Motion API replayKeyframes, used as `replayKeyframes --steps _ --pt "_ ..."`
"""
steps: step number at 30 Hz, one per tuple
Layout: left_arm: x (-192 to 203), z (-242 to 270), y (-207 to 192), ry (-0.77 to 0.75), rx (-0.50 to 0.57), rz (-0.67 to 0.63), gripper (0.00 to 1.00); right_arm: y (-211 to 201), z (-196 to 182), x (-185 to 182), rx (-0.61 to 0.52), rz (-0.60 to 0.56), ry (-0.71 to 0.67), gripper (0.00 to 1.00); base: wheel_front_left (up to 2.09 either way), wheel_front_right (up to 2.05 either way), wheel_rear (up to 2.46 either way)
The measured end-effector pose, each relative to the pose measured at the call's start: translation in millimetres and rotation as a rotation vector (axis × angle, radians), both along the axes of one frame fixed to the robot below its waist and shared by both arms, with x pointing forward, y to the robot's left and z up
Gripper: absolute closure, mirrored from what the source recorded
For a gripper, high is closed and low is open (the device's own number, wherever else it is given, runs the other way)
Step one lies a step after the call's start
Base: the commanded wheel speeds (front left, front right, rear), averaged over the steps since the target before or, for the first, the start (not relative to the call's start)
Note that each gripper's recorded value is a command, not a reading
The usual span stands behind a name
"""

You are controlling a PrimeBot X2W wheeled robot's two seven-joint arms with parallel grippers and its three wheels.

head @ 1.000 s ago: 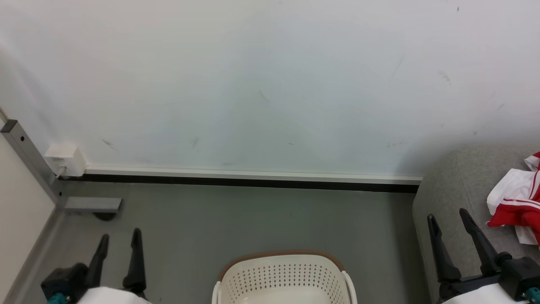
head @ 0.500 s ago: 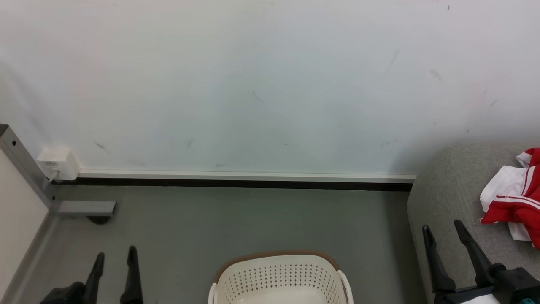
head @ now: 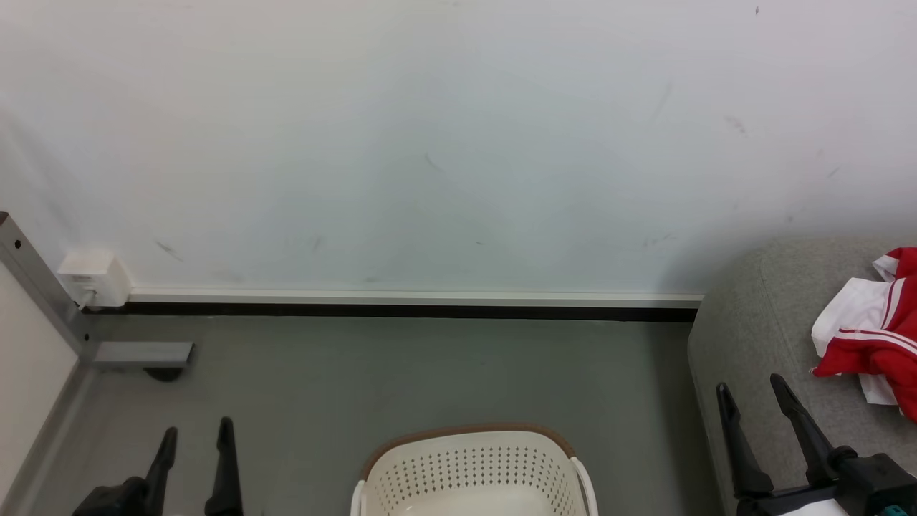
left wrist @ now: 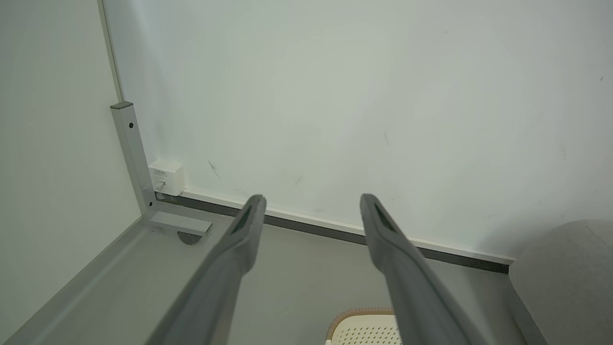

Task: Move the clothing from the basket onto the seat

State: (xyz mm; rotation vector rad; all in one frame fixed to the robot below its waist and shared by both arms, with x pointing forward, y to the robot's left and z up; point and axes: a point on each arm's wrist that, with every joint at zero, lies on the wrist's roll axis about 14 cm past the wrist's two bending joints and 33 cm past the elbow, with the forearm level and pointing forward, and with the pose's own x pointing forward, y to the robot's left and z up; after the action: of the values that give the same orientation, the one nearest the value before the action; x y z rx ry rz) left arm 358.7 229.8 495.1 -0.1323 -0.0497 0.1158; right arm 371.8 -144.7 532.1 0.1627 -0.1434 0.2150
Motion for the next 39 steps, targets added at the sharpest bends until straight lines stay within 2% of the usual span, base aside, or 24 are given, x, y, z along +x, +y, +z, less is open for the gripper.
replayKeyframes --steps 11,12,18,22,31,39 --pt "2 0 -2 -0.003 -0.001 -0.005 0.00 -2 -4 -1 0.006 -0.006 0.012 0.00 0.00 0.00 0.00" --pt "1 -1 -2 0.002 -0.003 -0.006 1.00 -2 -5 -1 0.007 -0.006 0.018 1.00 0.00 0.00 0.00" --pt "-10 -30 -8 0.089 -0.044 -0.002 1.00 0 -33 -11 0.024 -0.010 0.111 1.00 0.00 0.00 0.00" --pt "-10 -33 -6 0.104 -0.097 0.011 1.00 -3 -35 -10 0.073 -0.021 0.131 1.00 0.00 0.00 0.00" --pt "-8 -33 -4 0.098 -0.280 0.033 1.00 -14 -38 -8 0.249 -0.063 0.183 1.00 0.00 0.00 0.00" --pt "-5 -31 -5 0.090 -0.394 0.038 1.00 -20 -39 -5 0.363 -0.083 0.211 1.00 0.00 0.00 0.00"
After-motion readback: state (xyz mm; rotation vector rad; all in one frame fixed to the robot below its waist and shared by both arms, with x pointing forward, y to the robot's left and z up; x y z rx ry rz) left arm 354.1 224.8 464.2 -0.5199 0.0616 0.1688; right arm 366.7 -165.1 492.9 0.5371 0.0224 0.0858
